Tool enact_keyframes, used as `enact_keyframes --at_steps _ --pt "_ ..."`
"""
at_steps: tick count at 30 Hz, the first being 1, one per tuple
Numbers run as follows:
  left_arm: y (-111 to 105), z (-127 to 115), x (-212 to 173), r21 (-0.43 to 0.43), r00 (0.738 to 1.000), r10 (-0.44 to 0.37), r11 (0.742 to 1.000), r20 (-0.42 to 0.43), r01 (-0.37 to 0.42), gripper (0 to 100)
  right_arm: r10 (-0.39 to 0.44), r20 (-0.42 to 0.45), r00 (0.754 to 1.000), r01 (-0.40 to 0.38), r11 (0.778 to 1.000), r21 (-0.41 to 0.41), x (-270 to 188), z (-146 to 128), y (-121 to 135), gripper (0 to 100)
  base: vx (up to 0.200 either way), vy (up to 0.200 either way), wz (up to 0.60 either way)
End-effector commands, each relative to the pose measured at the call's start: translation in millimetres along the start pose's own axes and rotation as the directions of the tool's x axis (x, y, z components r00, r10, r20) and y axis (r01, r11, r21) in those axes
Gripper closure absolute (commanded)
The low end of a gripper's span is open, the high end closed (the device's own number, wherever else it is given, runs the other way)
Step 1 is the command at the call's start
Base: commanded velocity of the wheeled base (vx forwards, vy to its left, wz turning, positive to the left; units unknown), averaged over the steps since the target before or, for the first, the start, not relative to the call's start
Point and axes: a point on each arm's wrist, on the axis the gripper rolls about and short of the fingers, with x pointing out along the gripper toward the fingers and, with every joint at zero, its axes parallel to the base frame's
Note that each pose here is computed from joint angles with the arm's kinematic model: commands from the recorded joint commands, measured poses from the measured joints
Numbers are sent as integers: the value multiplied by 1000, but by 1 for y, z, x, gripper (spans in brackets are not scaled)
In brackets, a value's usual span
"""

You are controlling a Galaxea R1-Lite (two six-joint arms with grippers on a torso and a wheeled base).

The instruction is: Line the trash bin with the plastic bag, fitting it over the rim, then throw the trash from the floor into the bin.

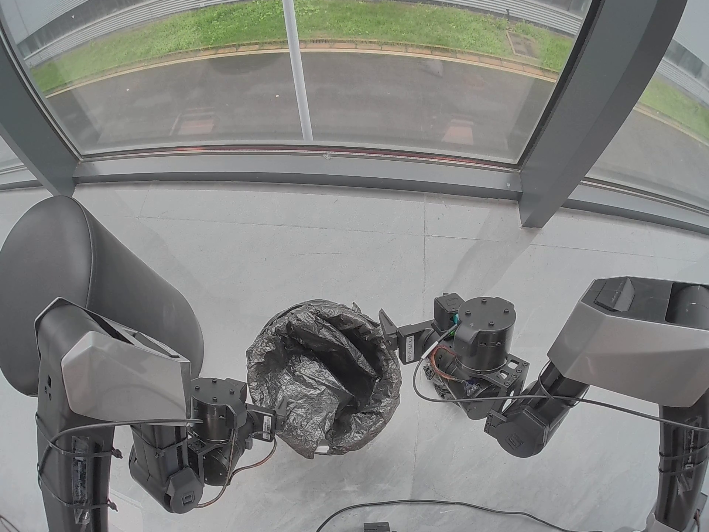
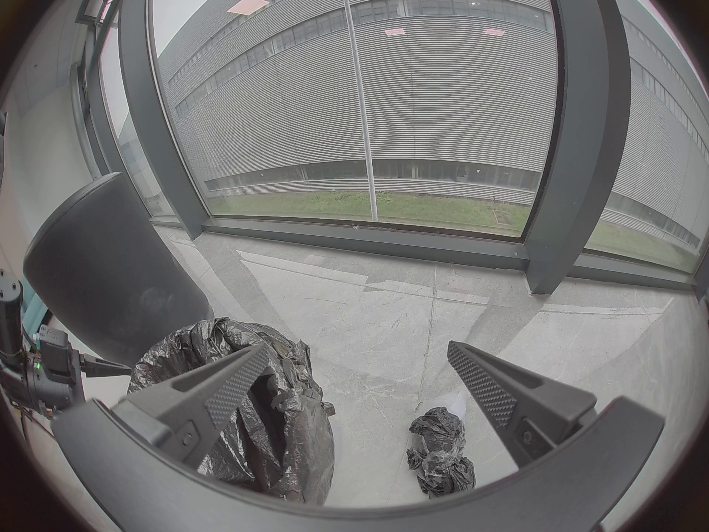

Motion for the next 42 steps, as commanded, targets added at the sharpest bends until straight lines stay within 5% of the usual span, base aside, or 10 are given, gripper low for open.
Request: enact_keyframes --at_steps 1,11,27,34,42 --pt "-1 -10 3 18 999 0 1000 -33 0 0 0 -4 1000 0 1000 -2 0 -2 1 0 0 0 0" --pt "-4 -19 14 65 999 5 998 -51 -2 0 -1 -4 1000 1 1000 -2 1 -2 0 0 0 0 0" --pt "-6 -3 32 70 999 22 997 35 -24 0 -1 -12 1000 1 1000 -5 2 -6 1 0 0 0 0" --pt "5 54 7 -99 978 30 995 208 -10 0 -7 0 1000 7 1000 -3 3 -3 1 0 0 0 0" --pt "37 106 -34 -223 922 79 975 378 8 0 -11 -30 1000 10 1000 -16 3 -9 -2 0 0 0 0"
